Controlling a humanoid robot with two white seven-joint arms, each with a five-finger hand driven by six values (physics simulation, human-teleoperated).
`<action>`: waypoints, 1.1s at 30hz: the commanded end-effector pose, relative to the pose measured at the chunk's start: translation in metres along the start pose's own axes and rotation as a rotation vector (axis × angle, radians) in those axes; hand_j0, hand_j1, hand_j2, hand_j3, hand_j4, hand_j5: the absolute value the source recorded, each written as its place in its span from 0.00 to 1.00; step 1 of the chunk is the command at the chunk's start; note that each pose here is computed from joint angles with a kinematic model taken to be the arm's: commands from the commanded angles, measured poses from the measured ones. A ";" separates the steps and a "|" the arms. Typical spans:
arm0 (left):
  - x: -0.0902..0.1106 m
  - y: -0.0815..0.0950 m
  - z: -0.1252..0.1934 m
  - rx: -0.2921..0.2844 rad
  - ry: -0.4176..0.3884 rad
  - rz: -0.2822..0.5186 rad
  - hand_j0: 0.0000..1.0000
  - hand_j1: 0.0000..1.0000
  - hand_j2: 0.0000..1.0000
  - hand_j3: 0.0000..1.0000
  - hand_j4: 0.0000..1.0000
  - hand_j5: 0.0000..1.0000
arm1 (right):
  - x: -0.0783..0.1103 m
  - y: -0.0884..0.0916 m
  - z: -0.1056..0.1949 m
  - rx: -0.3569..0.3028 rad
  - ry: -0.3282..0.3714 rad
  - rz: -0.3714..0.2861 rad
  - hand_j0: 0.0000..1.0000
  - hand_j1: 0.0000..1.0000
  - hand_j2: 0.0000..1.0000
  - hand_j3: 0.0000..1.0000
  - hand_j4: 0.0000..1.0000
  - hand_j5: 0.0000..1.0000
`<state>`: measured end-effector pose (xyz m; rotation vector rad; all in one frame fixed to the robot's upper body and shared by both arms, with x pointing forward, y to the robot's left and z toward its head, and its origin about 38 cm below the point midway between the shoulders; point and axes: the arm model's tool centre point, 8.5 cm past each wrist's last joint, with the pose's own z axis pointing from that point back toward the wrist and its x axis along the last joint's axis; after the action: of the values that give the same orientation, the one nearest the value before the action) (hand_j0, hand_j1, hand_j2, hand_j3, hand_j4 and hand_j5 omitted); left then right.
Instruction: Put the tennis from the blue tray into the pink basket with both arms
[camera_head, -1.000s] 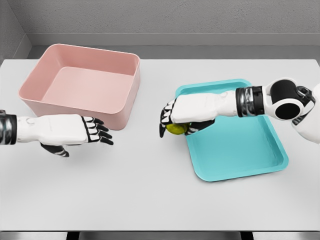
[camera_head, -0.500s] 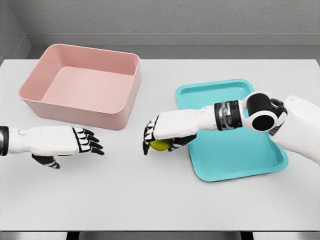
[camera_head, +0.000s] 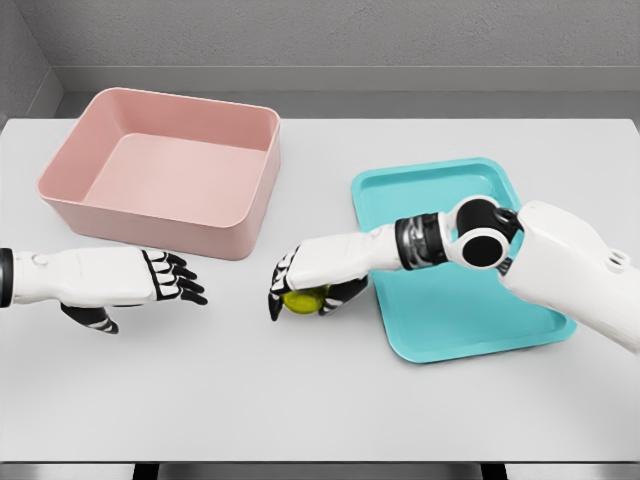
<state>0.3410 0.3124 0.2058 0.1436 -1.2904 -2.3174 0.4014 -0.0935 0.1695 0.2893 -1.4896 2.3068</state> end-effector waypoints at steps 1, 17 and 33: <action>0.001 0.002 0.001 0.023 -0.012 0.033 1.00 1.00 1.00 1.00 1.00 1.00 | -0.002 0.002 -0.003 0.002 0.001 -0.013 0.62 0.62 0.62 0.62 0.62 0.62; 0.002 -0.002 0.001 0.021 -0.016 0.049 1.00 1.00 1.00 1.00 1.00 1.00 | -0.008 0.002 0.006 0.001 0.018 -0.013 1.00 1.00 1.00 1.00 1.00 1.00; 0.002 0.000 0.000 0.026 -0.016 0.046 1.00 1.00 1.00 1.00 1.00 1.00 | -0.022 -0.066 0.170 -0.160 0.260 0.159 1.00 1.00 1.00 1.00 1.00 1.00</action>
<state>0.3391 0.3123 0.2059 0.1067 -1.3137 -2.2758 0.4401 -0.2027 0.2698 -0.0917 -1.5945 2.2572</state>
